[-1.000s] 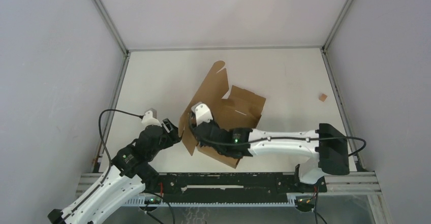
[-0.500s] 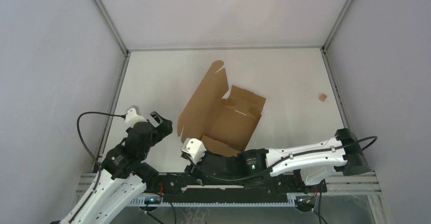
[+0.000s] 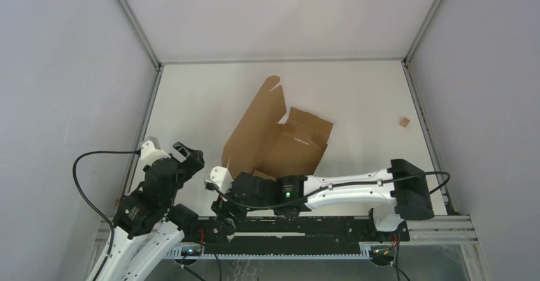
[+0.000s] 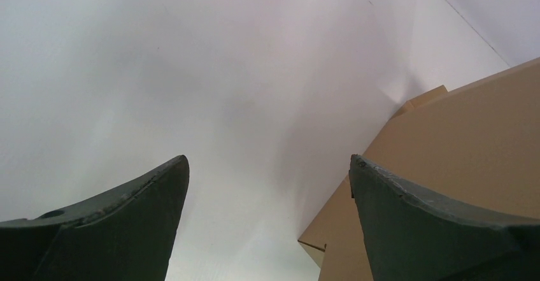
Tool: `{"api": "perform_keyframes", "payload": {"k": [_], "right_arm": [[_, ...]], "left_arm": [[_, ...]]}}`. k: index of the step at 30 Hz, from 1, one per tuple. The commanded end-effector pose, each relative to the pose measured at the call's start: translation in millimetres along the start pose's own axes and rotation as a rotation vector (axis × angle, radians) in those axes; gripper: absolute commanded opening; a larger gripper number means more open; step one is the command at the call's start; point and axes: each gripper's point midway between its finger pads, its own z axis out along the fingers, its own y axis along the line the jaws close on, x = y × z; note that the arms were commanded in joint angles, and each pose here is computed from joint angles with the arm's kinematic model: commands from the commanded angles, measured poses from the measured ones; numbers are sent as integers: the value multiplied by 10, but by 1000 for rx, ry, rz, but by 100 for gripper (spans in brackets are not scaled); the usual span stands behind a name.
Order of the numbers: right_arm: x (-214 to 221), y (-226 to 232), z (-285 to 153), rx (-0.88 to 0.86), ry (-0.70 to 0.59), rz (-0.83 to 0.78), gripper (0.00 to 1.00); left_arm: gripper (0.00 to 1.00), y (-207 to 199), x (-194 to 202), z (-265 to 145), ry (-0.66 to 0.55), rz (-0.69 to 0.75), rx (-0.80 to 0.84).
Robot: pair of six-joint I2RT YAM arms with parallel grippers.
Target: Fold the paper box
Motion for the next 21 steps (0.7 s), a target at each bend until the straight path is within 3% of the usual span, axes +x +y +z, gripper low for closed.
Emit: {"api": "perform_keyframes", "payload": {"k": [1, 10, 21], "right_arm": [[-237, -212, 189, 77, -33, -17, 62], [-271, -1050, 237, 384, -15, -5, 60], [-620, -2266, 24, 493, -75, 83, 60]], "left_arm": [[100, -34, -250, -133, -67, -29, 11], [100, -46, -258, -126, -67, -18, 11], [100, -228, -40, 50, 9, -11, 64]]}}
